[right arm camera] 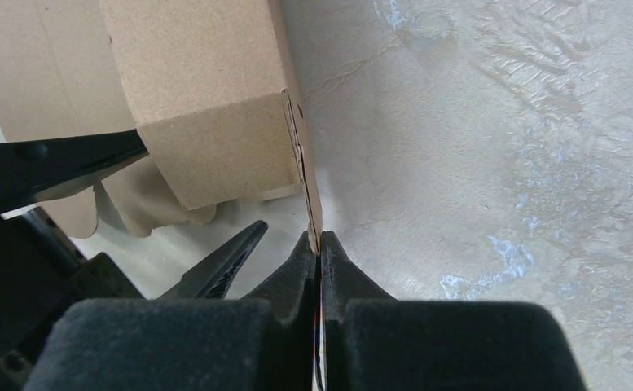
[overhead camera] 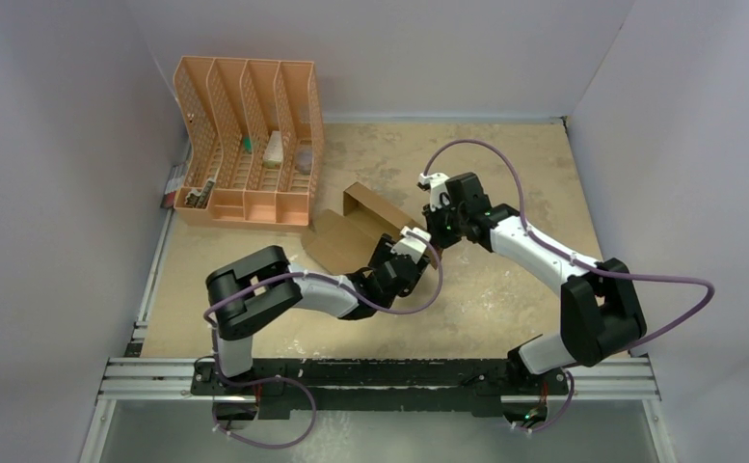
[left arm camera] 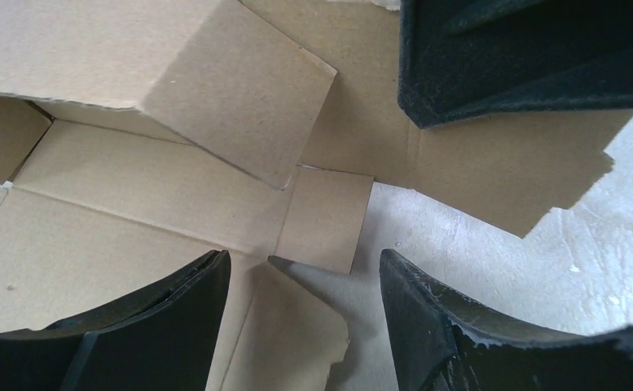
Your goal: Fold the paper box
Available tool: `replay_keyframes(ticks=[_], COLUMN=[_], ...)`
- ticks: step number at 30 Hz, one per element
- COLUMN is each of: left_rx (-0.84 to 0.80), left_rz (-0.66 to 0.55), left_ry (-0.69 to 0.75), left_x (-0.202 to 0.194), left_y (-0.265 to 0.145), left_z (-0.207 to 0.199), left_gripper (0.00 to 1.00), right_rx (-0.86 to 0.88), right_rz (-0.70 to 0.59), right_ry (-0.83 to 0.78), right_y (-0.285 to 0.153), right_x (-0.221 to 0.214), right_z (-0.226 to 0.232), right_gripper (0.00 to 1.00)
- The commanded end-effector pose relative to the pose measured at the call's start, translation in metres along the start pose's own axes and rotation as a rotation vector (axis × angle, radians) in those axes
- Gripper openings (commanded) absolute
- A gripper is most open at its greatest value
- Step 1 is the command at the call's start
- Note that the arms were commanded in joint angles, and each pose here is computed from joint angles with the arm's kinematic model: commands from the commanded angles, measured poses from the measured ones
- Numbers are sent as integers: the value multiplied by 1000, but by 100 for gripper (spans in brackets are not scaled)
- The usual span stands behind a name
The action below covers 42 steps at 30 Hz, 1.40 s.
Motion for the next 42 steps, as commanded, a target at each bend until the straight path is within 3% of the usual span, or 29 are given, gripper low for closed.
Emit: replay_keyframes(ticks=[1, 9, 18, 25, 34, 42], left_rx=[30, 122, 178, 153, 85, 12], left_rz=[-64, -80, -104, -95, -12, -6], left_ry=[19, 27, -80, -235, -387, -469], left_x=[19, 23, 32, 36, 15, 21], left_y=[11, 13, 8, 14, 26, 18], left_z=[-6, 5, 19, 37, 44, 38], left_gripper=[68, 63, 54, 53, 53, 55], right_rx=[17, 20, 22, 4, -42, -170], right_rz=[-40, -30, -17, 6, -20, -133], right_ry=[-2, -24, -52, -92, -114, 7], right_y=[-9, -9, -7, -4, 5, 18], right_x=[7, 6, 3, -3, 1, 10], right_z=[7, 10, 15, 15, 20, 12], right_gripper=[0, 0, 0, 0, 0, 0])
Point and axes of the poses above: each gripper's point midway between its finger pads, its own y axis out along the fingers, its own z axis along the line the jaws close on, x = y × z, the point moved 5 cm from there along -y, back along the fingers, and after that the axes turned 1 degree about y, right-handed, at the moved point
